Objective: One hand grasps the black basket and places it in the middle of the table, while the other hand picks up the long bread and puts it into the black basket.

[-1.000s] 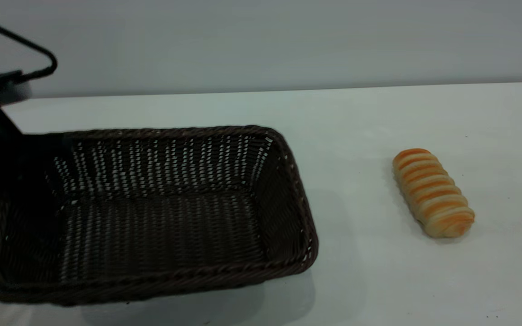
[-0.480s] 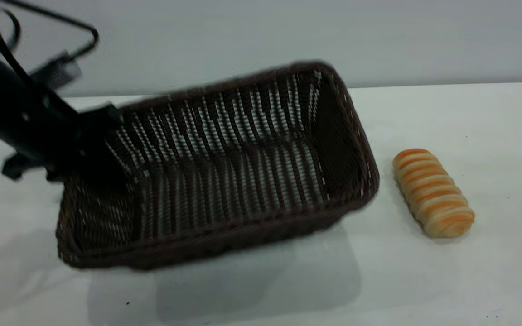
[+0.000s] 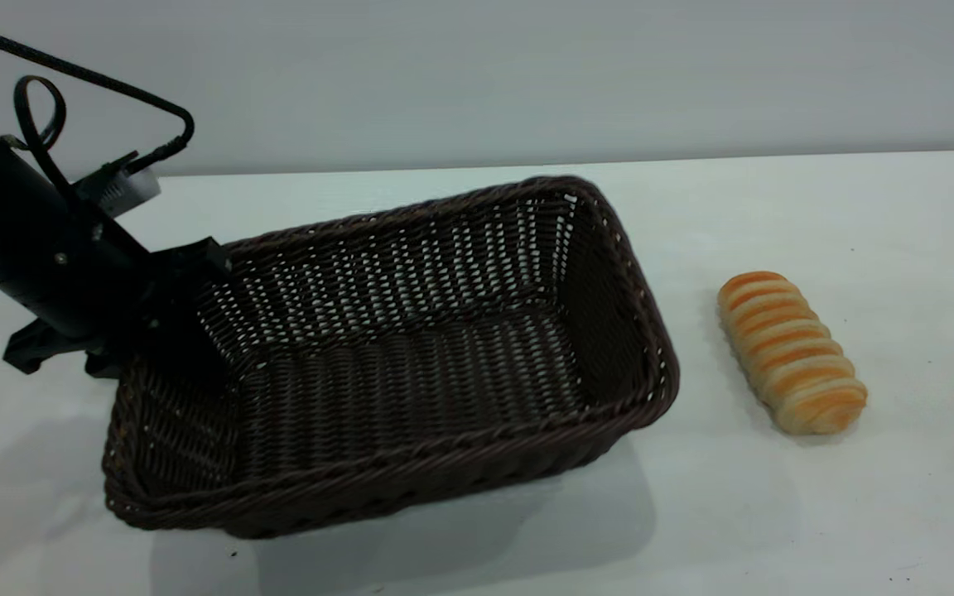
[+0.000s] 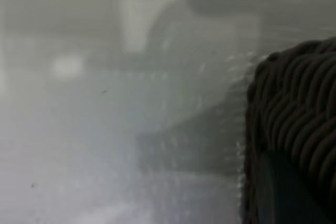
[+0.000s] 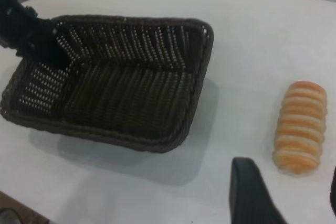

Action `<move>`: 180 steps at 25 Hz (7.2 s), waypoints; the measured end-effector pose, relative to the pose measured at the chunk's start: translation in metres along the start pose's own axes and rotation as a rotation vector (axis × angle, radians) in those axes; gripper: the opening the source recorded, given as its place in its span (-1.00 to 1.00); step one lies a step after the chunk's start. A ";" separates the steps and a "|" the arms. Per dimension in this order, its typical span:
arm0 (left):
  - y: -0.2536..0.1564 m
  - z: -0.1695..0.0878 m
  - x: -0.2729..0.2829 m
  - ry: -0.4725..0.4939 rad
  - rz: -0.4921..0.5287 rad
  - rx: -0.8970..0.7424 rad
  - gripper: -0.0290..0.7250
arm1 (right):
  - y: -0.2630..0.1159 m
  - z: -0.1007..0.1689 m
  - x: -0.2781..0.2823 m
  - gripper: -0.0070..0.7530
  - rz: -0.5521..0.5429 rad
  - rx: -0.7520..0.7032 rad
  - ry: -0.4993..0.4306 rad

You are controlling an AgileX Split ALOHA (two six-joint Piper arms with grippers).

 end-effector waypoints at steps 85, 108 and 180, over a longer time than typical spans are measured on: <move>-0.133 -0.099 0.333 -0.262 -0.713 -0.570 0.60 | -0.052 -0.130 -0.276 -0.04 0.678 -0.111 -0.041; -0.136 -0.104 0.334 -0.308 -0.707 -0.611 0.60 | -0.091 -0.133 -0.324 -0.06 0.757 -0.079 -0.029; -0.192 -0.102 0.351 -0.324 -0.682 -0.806 0.60 | 0.136 0.084 -0.128 0.13 0.277 0.407 0.240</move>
Point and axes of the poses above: a point on each arm's last joint axis where the gripper is mounted, x pointing back along that axis away from the gripper, z along the wrist's bending axis when the last joint is at zero, y = z × x, the point moved 2 cm from there along -x, pointing out along that axis toward the gripper, and after that the axes turned 3 degrees about x, right-handed, at the moved point
